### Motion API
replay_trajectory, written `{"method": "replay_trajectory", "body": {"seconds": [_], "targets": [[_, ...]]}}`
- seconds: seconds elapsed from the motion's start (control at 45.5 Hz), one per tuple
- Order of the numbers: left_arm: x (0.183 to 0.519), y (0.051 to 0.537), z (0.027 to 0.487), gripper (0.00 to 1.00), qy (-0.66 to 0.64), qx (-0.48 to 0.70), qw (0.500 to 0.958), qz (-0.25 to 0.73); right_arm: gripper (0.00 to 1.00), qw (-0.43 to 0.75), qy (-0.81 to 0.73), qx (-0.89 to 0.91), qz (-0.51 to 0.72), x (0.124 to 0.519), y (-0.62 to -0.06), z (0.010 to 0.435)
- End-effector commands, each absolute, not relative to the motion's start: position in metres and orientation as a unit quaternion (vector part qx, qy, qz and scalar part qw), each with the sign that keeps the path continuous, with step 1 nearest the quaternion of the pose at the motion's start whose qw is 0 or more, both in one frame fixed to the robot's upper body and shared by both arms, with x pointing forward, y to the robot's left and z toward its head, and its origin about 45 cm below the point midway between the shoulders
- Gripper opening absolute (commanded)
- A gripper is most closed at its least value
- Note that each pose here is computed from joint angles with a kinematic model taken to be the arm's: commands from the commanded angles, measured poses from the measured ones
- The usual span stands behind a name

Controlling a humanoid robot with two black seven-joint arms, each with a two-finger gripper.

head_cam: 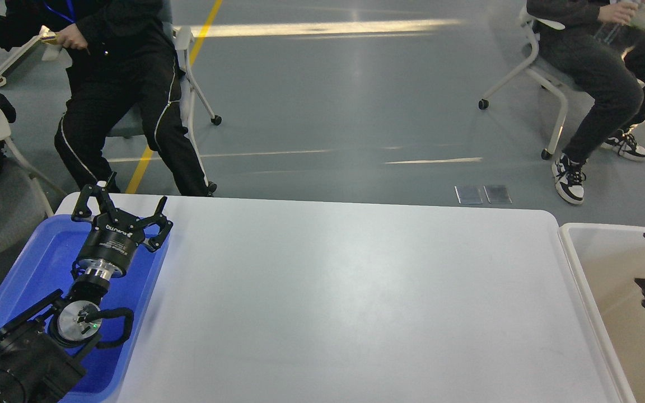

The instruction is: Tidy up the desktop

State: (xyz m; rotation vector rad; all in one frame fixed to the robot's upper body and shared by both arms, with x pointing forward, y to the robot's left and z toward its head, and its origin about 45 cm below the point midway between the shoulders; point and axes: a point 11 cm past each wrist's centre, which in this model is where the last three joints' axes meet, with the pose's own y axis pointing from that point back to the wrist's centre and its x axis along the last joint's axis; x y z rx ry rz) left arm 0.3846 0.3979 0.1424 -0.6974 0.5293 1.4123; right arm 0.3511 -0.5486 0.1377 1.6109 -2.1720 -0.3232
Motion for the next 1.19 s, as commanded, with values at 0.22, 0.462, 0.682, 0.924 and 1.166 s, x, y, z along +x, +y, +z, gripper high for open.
{"method": "replay_trajectory", "body": {"seconds": [0.22, 0.462, 0.682, 0.924, 1.166], "targets": [[0.385, 0.398, 0.142, 1.0, 0.235, -0.31, 0.674, 0.628, 1.0, -0.029, -0.723, 0.675, -0.145, 0.381, -0.45, 0.173], [0.385, 0.397, 0.142, 1.0, 0.236, -0.31, 0.674, 0.627, 1.0, -0.106, -0.714, 0.674, -0.157, 0.385, -0.411, 0.16], [0.385, 0.398, 0.142, 1.0, 0.235, -0.31, 0.674, 0.628, 1.0, -0.145, -0.724, 0.658, -0.148, 0.389, -0.378, 0.149], [0.385, 0.398, 0.142, 1.0, 0.235, -0.31, 0.674, 0.628, 1.0, -0.151, -0.74, 0.644, -0.125, 0.388, -0.386, 0.151], [0.385, 0.398, 0.142, 1.0, 0.235, -0.31, 0.674, 0.628, 1.0, -0.153, -0.736, 0.646, -0.13, 0.388, -0.38, 0.148]]}}
